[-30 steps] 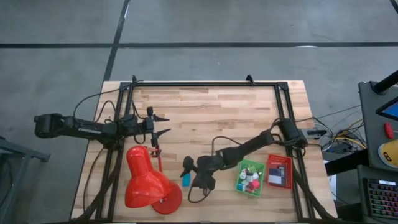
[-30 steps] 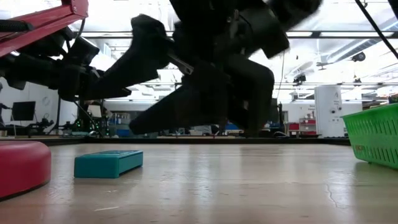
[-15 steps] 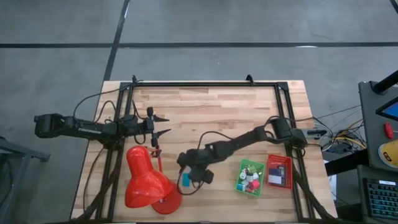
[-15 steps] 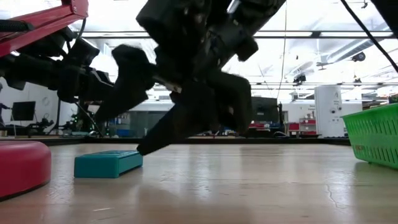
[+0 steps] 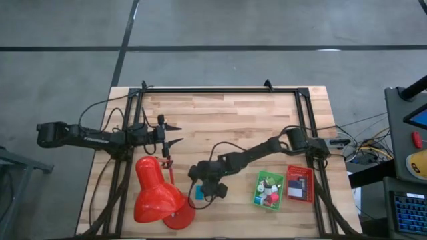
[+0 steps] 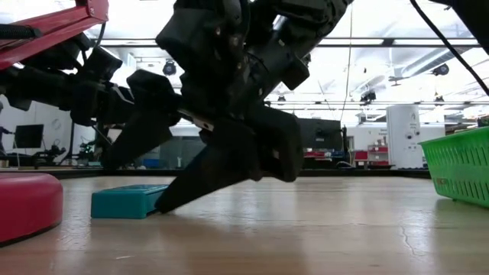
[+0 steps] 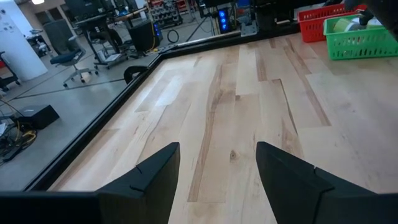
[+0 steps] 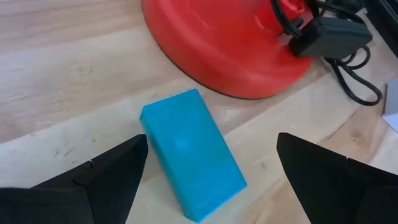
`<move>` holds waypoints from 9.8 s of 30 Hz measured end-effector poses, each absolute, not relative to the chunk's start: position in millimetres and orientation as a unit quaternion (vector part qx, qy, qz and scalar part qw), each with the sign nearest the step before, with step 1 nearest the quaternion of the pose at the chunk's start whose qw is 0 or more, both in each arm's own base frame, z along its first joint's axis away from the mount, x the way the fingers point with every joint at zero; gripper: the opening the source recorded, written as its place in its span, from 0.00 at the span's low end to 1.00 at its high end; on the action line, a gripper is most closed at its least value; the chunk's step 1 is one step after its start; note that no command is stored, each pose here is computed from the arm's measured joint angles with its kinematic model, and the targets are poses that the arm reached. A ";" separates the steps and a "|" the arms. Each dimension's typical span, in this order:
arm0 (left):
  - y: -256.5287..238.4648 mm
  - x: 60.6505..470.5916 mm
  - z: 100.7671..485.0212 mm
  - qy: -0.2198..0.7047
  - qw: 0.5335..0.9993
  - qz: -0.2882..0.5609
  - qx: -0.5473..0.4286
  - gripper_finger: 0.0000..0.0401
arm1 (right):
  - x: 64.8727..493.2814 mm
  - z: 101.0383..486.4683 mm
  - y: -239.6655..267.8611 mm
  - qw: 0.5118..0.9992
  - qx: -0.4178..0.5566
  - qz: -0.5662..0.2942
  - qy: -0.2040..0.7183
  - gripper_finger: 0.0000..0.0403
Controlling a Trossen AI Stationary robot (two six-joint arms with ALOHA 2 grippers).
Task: Pick & Place Office items
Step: Put the light blue digital clock into the red basket
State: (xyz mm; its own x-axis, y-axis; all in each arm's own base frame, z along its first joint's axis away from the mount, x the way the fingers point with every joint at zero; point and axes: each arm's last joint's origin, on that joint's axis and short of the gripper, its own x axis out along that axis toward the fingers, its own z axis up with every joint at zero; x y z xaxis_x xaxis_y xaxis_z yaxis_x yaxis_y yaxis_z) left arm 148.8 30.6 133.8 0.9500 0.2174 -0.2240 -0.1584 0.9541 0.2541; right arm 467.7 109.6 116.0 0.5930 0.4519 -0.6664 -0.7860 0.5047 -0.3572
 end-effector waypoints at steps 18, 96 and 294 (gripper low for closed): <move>30.6 148.9 133.9 0.126 0.980 0.096 0.117 0.54 | 467.1 106.3 109.9 0.826 -0.310 0.391 0.261 0.68; 30.6 148.9 133.9 0.126 0.980 0.096 0.117 0.54 | 446.3 113.6 106.1 0.825 -0.131 0.351 0.423 0.38; 30.6 148.9 133.9 0.126 0.980 0.096 0.117 0.54 | 108.7 165.9 174.7 0.659 0.284 -0.434 0.545 0.51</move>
